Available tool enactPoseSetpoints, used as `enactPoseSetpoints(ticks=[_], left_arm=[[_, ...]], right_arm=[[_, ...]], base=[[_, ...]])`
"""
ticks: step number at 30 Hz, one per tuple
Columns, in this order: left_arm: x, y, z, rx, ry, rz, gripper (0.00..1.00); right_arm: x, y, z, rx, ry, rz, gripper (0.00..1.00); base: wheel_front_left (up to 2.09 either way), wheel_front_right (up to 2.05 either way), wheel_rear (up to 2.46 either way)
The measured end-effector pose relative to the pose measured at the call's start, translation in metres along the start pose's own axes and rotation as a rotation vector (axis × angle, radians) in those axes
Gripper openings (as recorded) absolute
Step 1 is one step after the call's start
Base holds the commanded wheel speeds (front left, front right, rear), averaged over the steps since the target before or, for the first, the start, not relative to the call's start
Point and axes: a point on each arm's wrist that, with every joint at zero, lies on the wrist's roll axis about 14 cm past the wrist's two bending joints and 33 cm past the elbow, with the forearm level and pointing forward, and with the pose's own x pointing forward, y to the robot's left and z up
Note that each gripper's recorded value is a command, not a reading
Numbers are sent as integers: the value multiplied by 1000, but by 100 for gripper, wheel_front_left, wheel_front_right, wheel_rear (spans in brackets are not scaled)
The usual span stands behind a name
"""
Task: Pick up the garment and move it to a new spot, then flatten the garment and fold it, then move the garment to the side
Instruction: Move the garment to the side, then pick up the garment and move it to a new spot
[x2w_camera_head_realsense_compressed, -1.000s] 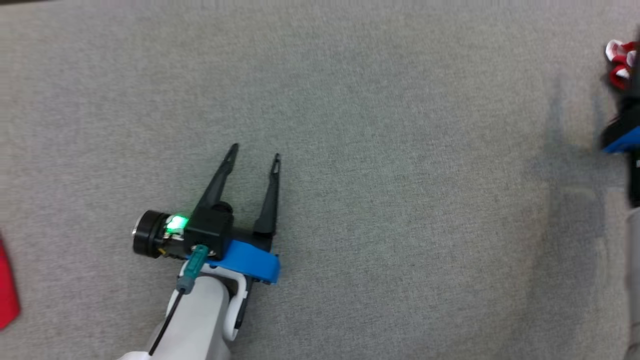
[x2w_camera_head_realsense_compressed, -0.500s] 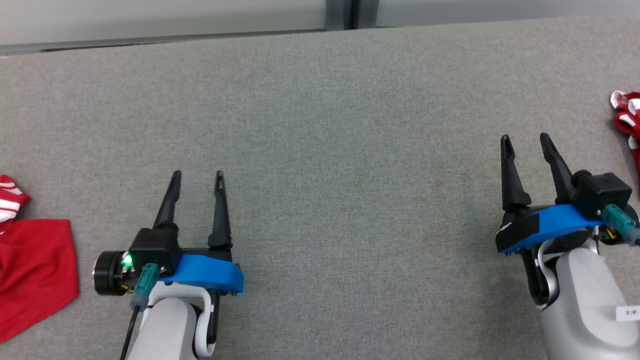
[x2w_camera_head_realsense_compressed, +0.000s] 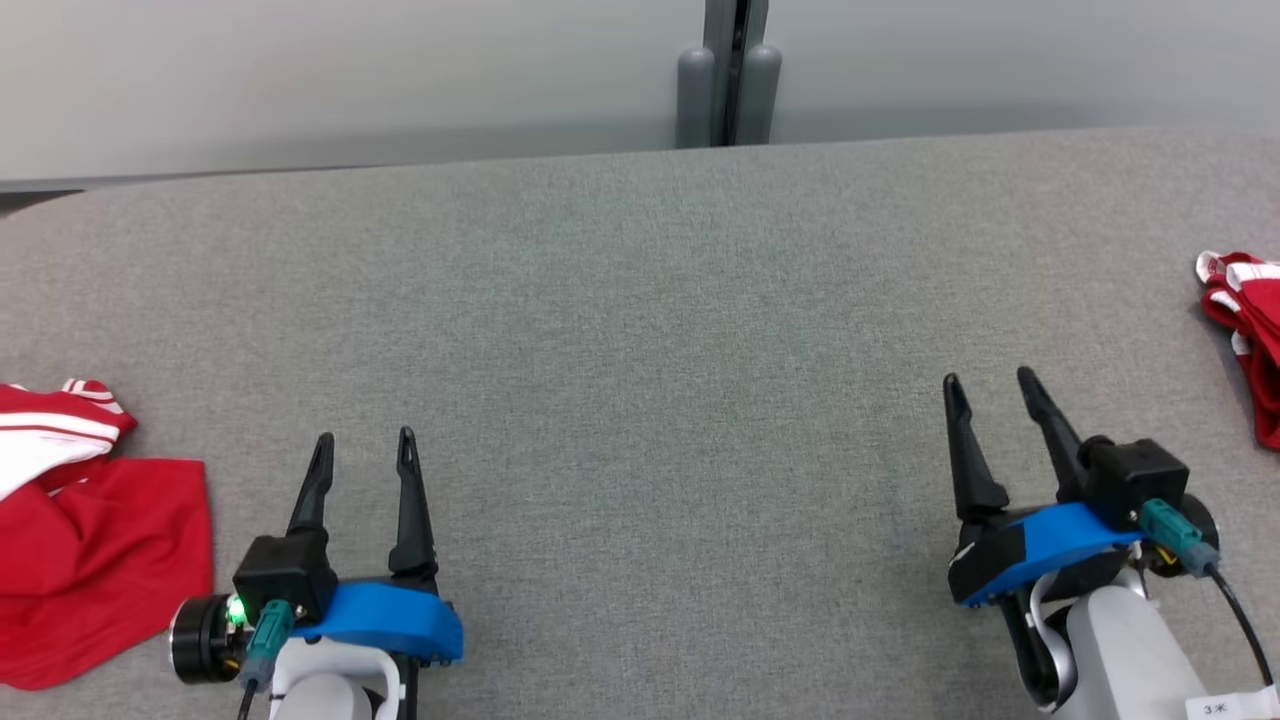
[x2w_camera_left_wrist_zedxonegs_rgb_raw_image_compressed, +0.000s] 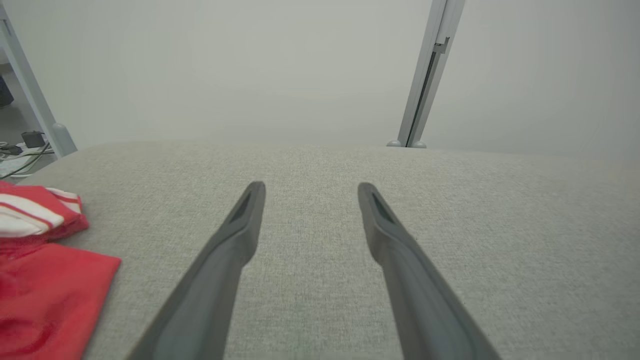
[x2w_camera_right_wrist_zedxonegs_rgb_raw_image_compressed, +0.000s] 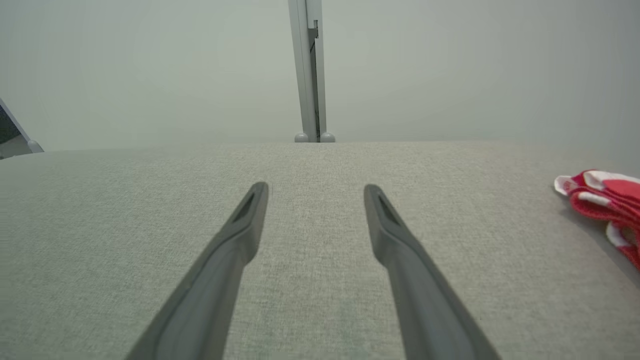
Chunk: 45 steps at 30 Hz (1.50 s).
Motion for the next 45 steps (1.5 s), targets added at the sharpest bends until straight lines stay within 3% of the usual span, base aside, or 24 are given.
enactPoseSetpoints(ticks=[18,31,36,45], left_arm=[[-37,14,6,-9,-17,38,100],[-41,19,3,-14,-6,50,100],[-47,33,7,-29,-20,106,100],[-100,99,2,-58,-19,351,100]], right_arm=[[-35,12,2,50,-3,16,100],[-31,23,-3,57,10,49,100],[-20,44,-6,54,21,107,100],[0,119,-12,48,38,313,100]], base=[[0,0,0],[0,0,0],[0,0,0],[0,0,0]])
